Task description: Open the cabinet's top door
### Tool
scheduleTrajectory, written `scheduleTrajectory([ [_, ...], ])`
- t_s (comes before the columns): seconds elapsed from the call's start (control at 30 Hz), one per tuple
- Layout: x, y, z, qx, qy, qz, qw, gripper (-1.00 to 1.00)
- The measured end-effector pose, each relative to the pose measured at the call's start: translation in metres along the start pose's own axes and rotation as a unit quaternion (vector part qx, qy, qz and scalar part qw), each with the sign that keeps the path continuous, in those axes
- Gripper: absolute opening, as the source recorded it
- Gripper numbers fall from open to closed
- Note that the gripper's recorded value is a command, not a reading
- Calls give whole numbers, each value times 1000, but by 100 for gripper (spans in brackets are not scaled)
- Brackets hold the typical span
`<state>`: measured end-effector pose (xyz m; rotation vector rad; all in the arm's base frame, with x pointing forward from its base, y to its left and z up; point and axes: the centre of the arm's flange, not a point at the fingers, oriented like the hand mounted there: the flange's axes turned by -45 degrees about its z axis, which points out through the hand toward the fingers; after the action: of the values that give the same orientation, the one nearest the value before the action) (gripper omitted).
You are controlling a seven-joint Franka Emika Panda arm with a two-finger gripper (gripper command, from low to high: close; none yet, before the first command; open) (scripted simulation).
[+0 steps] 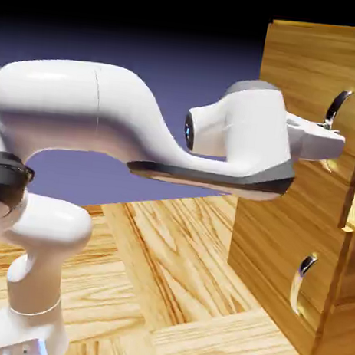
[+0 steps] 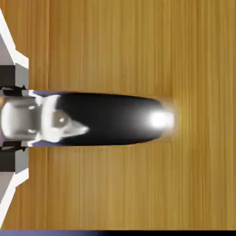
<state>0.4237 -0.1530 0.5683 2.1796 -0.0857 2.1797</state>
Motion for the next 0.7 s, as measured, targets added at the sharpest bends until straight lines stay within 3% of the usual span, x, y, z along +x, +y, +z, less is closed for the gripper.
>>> scheduleTrajectory([
  [0.7,0,-83,-126,-195,0,0,981,-100],
])
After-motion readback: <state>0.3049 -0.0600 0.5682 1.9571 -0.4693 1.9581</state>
